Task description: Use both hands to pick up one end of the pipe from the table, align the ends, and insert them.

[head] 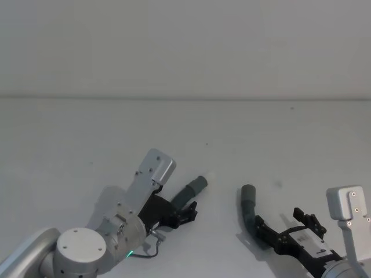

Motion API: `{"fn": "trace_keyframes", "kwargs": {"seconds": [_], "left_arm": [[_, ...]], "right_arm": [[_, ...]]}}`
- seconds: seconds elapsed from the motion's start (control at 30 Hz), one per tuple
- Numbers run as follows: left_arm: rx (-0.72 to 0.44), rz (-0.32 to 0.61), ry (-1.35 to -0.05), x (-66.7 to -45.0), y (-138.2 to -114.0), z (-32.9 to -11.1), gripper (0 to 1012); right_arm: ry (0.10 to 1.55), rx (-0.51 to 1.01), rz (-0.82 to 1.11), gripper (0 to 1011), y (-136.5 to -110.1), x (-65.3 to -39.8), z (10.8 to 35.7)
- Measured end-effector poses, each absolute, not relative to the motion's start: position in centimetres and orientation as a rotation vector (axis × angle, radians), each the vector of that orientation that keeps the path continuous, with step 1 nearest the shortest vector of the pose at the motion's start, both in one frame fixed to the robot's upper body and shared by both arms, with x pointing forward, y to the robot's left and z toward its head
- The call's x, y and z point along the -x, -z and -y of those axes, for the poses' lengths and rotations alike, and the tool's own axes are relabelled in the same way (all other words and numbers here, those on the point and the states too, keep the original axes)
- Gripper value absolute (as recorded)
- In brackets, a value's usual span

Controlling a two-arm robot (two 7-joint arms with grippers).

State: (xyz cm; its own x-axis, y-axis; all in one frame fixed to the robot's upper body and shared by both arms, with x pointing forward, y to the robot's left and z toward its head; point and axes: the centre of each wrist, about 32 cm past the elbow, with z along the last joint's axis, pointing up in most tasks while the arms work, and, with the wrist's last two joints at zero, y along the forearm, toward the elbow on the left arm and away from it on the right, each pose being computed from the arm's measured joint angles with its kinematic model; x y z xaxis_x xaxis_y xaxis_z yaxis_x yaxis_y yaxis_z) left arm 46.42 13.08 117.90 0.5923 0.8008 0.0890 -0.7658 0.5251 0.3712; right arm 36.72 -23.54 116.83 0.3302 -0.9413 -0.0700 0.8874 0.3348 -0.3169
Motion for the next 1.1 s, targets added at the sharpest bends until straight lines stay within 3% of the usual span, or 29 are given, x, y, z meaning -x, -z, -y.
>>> {"fn": "trace_keyframes", "kwargs": {"seconds": [0.57,1.1], "left_arm": [[-0.424,-0.098,-0.932,-46.2,-117.2,-13.5,1003],[-0.429,-0.118,-0.934,-45.9,-116.7,-14.0,1003]], "right_arm": [[1.196,0.154,-0.214,1000,-116.6,-36.6,23.5],[1.118,0.197,-0.244,1000,-116.4,-36.9,23.5]]}}
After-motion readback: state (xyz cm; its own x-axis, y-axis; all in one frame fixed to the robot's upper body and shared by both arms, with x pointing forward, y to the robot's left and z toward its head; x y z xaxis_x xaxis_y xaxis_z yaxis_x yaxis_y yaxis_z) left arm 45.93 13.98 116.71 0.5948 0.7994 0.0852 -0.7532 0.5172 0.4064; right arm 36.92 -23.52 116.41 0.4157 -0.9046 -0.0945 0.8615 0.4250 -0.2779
